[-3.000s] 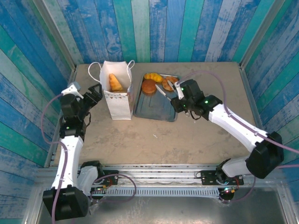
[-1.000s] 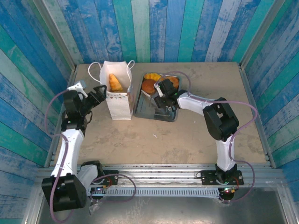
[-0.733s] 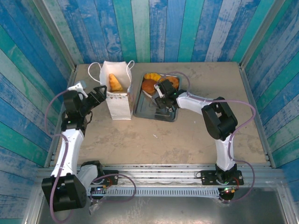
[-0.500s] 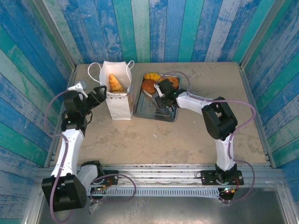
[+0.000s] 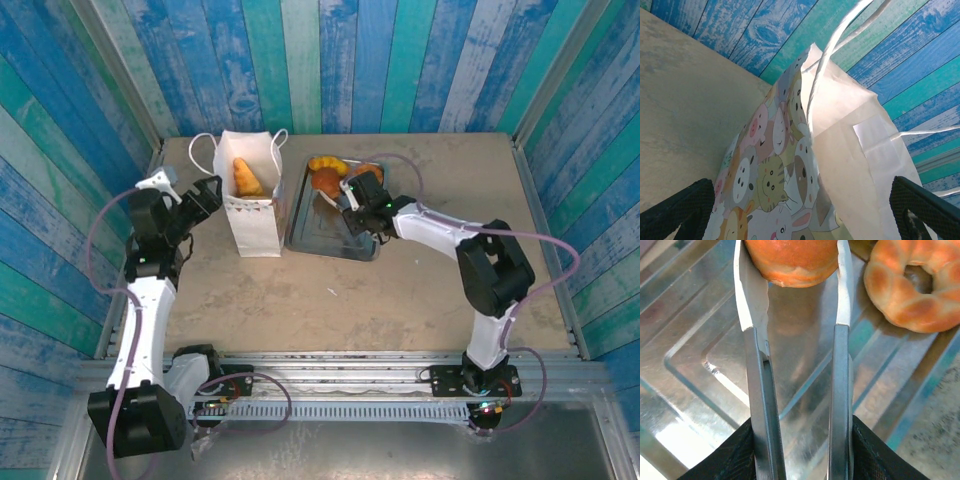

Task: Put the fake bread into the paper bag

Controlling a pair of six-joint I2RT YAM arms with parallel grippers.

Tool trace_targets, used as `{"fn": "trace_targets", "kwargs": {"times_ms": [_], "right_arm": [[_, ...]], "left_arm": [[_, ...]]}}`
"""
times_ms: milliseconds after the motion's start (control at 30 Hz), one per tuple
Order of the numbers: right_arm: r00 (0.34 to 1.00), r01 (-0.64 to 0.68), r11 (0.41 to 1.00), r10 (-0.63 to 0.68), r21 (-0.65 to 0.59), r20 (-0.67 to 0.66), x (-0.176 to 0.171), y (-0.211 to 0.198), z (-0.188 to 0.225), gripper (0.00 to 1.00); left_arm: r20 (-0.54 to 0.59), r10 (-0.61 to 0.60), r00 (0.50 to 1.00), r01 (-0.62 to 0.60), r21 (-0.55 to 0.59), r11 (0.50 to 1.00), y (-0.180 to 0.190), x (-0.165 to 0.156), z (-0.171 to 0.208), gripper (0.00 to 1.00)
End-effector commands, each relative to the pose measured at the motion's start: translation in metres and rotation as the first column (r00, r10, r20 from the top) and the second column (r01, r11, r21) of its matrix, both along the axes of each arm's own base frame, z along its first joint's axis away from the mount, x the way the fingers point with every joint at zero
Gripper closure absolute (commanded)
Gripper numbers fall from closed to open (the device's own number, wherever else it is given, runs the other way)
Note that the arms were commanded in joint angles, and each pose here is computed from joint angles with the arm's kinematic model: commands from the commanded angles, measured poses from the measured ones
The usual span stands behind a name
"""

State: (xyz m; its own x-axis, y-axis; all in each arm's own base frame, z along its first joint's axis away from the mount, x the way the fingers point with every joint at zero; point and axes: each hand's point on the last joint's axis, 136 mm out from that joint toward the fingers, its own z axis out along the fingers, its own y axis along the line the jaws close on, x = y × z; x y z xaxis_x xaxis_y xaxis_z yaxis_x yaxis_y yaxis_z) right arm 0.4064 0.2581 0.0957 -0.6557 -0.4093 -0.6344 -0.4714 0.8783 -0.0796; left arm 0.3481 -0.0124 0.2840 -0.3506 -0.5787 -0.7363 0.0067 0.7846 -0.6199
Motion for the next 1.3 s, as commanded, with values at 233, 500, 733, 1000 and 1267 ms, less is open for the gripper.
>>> {"fn": "trace_targets", "kwargs": {"times_ms": [233,500,733,1000,1267], "right_arm": [[0.997,0.025,0.999,-0.027,0.021,0.072,-0.030,-0.028,0.052,0.57],[0.992,0.021,1.000,-0.022,0.011,0.122,-0.049,-0.048,0.084,0.58],[0.986,0.010,1.000,-0.013,0.019,0.168,-0.068,-0.061,0.121,0.58],[0.981,-0.052,0.999,0.049,0.010,0.190,-0.096,-0.062,0.162,0.58],[0.955,-0.165,0.985,0.145,0.058,0.259,-0.127,-0.053,0.208,0.58]], "left_arm": [[0.008,-0.006,1.000,0.006,-0.020,1.000,-0.001,0.009,0.018,0.06],[-0.017,-0.043,0.999,0.042,-0.055,0.998,-0.006,0.028,0.017,0.02],[-0.046,-0.048,0.998,0.045,-0.065,0.997,-0.004,0.044,0.010,0.02],[-0.060,-0.063,0.996,0.059,-0.057,0.997,-0.004,0.062,0.009,0.14],[-0.088,-0.120,0.989,0.115,-0.059,0.992,-0.009,0.083,0.003,0.35]]}}
